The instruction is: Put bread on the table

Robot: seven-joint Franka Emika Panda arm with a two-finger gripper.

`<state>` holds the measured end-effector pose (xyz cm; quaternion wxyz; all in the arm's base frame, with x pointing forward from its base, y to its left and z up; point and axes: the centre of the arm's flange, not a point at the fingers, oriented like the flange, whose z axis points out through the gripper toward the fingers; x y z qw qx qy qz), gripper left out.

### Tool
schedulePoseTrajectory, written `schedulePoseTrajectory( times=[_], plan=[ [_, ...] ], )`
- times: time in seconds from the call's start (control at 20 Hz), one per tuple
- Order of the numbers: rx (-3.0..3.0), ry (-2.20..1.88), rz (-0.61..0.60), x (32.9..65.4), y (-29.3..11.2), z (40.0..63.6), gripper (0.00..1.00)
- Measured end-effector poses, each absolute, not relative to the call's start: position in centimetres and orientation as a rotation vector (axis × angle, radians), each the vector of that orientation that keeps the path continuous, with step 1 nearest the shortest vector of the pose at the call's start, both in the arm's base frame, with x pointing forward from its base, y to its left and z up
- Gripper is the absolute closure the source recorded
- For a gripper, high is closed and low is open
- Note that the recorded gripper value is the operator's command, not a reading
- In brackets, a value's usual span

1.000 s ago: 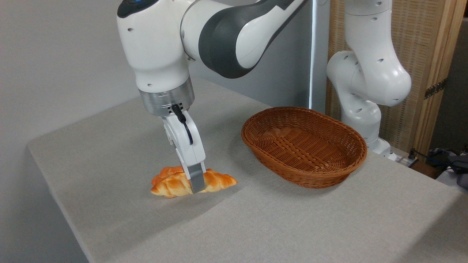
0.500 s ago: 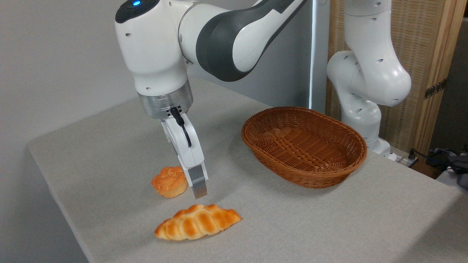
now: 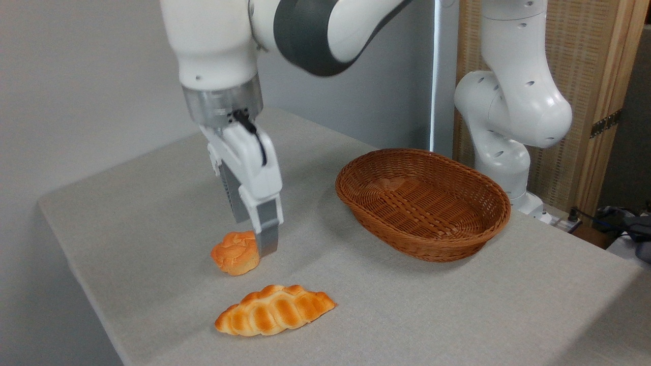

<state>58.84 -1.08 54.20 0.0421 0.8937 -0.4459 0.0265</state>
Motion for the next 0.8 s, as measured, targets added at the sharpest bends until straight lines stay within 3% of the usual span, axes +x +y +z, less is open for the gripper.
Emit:
schedulePoseTrajectory(
  times=[0.35,0.8],
  plan=[
    [2.834,-1.088,0.076,55.6,-0.4,60.1,0.00],
    [2.891,-1.043,0.097,54.4,1.0,64.0,0.00]
  ],
)
